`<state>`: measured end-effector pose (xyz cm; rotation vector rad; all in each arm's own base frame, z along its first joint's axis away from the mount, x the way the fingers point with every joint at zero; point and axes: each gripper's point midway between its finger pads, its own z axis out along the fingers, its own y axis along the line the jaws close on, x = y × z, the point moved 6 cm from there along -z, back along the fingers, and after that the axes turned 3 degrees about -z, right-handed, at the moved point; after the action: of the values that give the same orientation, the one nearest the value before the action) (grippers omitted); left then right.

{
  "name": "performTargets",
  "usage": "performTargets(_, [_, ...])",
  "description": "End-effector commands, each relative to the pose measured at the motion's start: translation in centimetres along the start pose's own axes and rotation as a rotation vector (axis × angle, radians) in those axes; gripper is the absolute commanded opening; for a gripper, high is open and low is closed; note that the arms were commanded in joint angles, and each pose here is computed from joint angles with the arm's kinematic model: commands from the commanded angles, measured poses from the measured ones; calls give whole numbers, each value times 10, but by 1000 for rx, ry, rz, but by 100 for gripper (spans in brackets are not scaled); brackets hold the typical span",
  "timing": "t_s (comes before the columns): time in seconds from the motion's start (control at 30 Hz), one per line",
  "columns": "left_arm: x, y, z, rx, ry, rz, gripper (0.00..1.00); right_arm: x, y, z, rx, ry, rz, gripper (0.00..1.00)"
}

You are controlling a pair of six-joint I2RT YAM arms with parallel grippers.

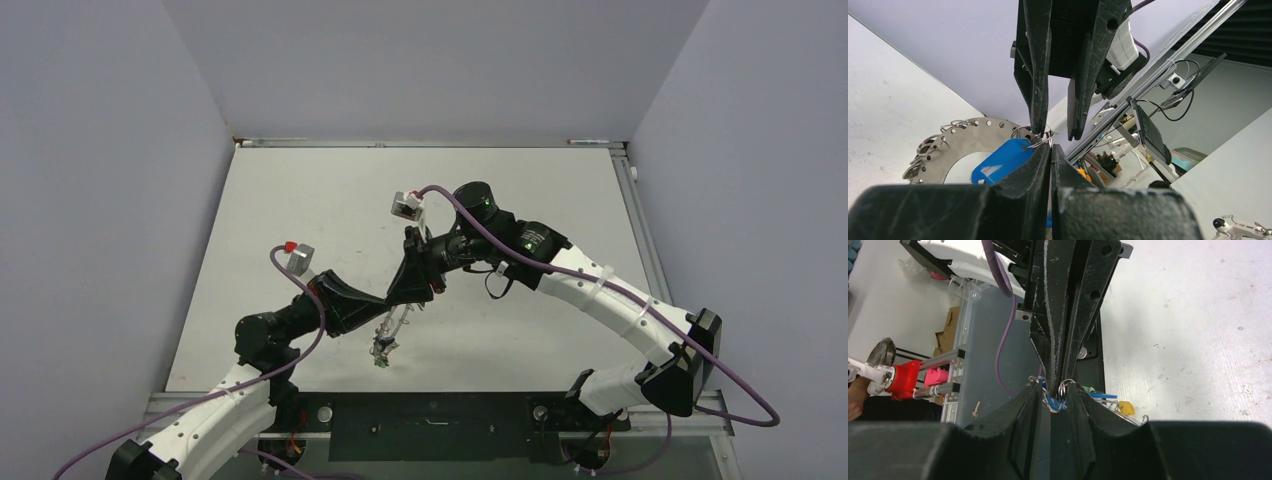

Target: Put the keys on the keyring

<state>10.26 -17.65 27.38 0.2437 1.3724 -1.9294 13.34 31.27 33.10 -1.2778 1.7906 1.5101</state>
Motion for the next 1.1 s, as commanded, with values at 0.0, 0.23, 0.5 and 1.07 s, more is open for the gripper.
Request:
performTargets(0.0, [-10, -12, 4, 49, -52, 64, 0, -7, 14, -1, -63, -13, -70, 26])
performTargets(0.23, [-11, -13, 4, 48, -56, 66, 0, -4, 17, 2, -79, -1, -79, 23])
performTargets(0.5, [-11, -12, 4, 47, -58, 68, 0, 0, 16, 6, -94, 18, -70, 14])
performTargets(1.07, [-11, -11, 3, 37, -64, 77, 0, -3, 38, 3, -141, -43, -245, 5])
